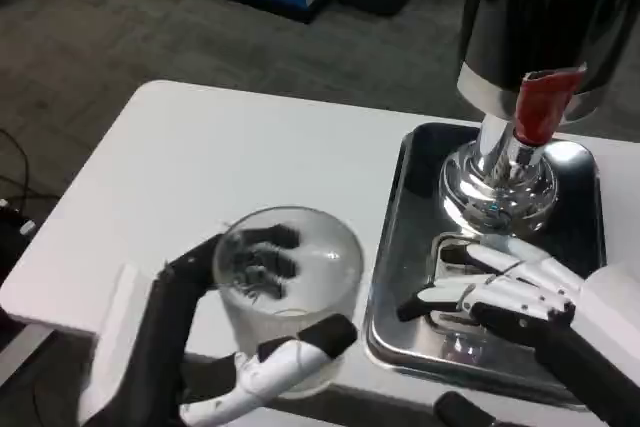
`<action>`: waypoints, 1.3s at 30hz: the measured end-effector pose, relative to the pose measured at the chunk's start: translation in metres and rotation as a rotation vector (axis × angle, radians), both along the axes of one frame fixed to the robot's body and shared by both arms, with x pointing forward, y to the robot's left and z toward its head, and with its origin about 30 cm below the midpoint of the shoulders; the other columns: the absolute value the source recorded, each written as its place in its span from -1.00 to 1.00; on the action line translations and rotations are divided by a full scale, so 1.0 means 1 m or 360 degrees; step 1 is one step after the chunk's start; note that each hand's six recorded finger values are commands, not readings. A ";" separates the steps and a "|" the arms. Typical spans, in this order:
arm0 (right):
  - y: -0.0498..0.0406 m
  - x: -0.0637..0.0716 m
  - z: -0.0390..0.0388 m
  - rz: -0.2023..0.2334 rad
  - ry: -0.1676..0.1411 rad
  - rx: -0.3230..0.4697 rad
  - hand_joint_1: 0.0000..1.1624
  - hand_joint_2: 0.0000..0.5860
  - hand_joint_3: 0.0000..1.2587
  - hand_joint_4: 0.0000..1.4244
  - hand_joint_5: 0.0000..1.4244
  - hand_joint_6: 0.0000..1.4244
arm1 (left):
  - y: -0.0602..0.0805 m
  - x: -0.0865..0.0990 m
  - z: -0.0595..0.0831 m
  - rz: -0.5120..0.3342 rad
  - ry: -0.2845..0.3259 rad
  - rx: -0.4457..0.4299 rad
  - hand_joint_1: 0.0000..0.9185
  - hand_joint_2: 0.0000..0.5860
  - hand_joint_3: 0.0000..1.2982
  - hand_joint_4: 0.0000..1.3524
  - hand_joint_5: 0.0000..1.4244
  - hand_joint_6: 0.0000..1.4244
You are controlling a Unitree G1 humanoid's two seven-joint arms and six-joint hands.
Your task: Grasp the cup under the faucet to collect the drink, then remove the cup.
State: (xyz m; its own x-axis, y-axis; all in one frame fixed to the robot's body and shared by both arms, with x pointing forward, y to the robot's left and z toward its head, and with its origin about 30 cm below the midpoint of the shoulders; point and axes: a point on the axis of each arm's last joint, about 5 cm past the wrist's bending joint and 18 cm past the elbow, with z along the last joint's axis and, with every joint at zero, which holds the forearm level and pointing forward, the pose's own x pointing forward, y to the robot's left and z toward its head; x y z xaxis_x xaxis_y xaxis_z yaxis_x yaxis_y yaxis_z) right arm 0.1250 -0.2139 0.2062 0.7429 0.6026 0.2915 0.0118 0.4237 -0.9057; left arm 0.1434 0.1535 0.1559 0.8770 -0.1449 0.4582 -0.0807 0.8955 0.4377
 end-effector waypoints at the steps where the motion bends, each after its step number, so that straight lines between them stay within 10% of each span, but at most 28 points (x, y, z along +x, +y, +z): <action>1: -0.0002 0.000 0.0001 -0.0002 -0.0001 0.0001 -0.33 0.38 -0.47 -0.61 -0.83 -0.98 | -0.002 0.001 0.000 -0.0014 -0.0003 0.0004 -0.01 -0.20 0.04 0.11 0.00 -0.20; 24: -0.0158 0.003 -0.0143 -0.0286 0.0088 0.0318 -0.31 0.23 -0.66 -0.66 -0.76 -0.89 | -0.017 0.050 -0.006 -0.0097 0.0105 0.0051 -0.02 -0.22 0.04 0.11 0.00 -0.20; 39: -0.0229 0.005 -0.0157 -0.0350 0.0071 0.0445 -0.30 0.22 -0.66 -0.66 -0.76 -0.87 | -0.046 0.096 -0.005 -0.0215 0.0142 0.0150 -0.04 -0.25 0.04 0.11 -0.01 -0.20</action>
